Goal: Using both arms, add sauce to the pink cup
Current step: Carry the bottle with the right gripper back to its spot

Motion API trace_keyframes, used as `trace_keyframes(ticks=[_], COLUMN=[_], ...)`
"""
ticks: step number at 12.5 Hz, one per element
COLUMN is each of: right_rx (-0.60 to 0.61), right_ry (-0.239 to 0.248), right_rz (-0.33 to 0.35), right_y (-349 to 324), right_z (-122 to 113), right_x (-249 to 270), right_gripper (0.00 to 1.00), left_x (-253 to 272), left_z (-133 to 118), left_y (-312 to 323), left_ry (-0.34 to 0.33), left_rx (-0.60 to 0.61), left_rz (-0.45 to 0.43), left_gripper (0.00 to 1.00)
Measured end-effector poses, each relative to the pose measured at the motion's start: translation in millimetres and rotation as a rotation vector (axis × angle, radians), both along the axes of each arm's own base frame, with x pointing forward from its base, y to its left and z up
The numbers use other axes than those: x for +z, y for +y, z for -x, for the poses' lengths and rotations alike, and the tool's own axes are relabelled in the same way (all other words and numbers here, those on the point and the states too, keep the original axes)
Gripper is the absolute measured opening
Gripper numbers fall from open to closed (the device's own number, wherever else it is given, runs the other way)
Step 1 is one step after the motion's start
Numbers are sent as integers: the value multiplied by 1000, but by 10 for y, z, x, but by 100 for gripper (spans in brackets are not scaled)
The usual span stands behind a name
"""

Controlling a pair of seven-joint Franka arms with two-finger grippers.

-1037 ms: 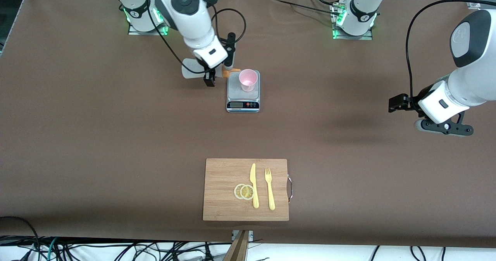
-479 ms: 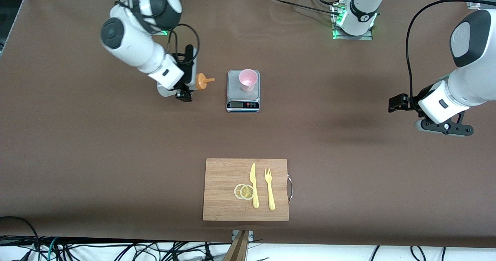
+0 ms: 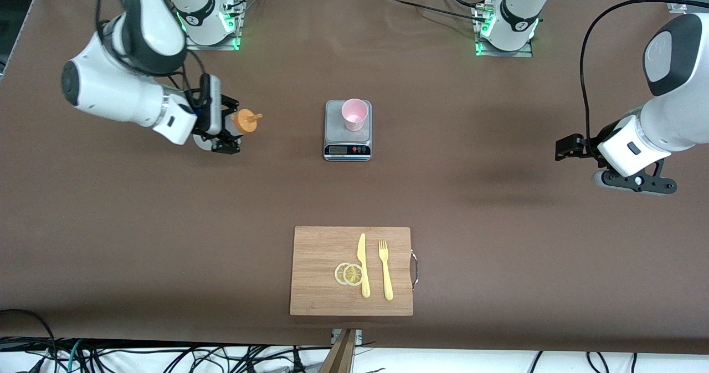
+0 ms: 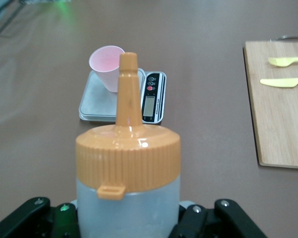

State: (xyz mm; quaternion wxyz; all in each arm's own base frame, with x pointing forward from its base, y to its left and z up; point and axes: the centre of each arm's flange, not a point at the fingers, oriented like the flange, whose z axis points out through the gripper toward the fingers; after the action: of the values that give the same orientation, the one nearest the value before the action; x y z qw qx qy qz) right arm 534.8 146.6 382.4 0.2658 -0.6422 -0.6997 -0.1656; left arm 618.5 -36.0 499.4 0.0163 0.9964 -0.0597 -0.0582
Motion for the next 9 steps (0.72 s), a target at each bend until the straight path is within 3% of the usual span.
trace_keyframes(ticks=[9], right_rx=[-22], right_ry=[88], right_rz=[-444], right_y=[-1371], right_z=[-62], right_x=[-1250], right_gripper=[19], left_x=[11], left_z=[-3], left_y=[-12], left_ry=[-2], left_rx=[-2], left_rz=[0], left_gripper=[100])
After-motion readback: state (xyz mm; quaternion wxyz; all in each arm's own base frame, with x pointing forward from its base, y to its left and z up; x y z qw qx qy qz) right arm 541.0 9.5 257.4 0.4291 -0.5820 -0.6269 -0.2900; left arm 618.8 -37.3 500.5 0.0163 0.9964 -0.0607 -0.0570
